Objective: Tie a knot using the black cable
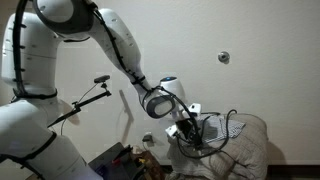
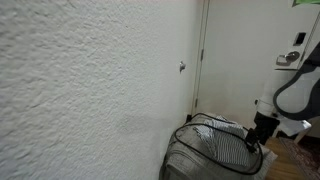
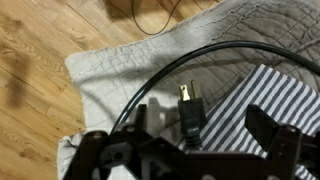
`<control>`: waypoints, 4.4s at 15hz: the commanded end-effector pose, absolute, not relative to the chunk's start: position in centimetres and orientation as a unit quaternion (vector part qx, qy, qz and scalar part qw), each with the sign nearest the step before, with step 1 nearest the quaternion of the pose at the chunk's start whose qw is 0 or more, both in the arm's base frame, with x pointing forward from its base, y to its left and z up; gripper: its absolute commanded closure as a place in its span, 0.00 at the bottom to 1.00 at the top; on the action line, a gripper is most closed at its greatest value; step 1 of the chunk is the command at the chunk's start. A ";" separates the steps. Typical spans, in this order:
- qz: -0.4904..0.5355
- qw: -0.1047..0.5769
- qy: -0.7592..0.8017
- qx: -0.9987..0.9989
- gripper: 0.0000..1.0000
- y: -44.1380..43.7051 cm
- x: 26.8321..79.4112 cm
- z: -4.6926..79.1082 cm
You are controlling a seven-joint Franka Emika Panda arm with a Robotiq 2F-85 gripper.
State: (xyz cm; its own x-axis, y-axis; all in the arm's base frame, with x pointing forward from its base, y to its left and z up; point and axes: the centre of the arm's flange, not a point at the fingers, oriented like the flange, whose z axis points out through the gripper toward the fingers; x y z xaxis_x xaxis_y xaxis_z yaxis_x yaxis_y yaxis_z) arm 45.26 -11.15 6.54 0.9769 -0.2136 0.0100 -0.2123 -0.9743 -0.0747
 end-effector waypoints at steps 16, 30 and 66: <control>0.037 0.006 0.071 -0.997 0.34 -10.7 48.9 3.9; 0.022 0.006 0.057 -0.998 0.31 -11.1 47.6 6.1; 0.061 0.021 0.024 -0.998 0.93 -11.3 48.7 5.2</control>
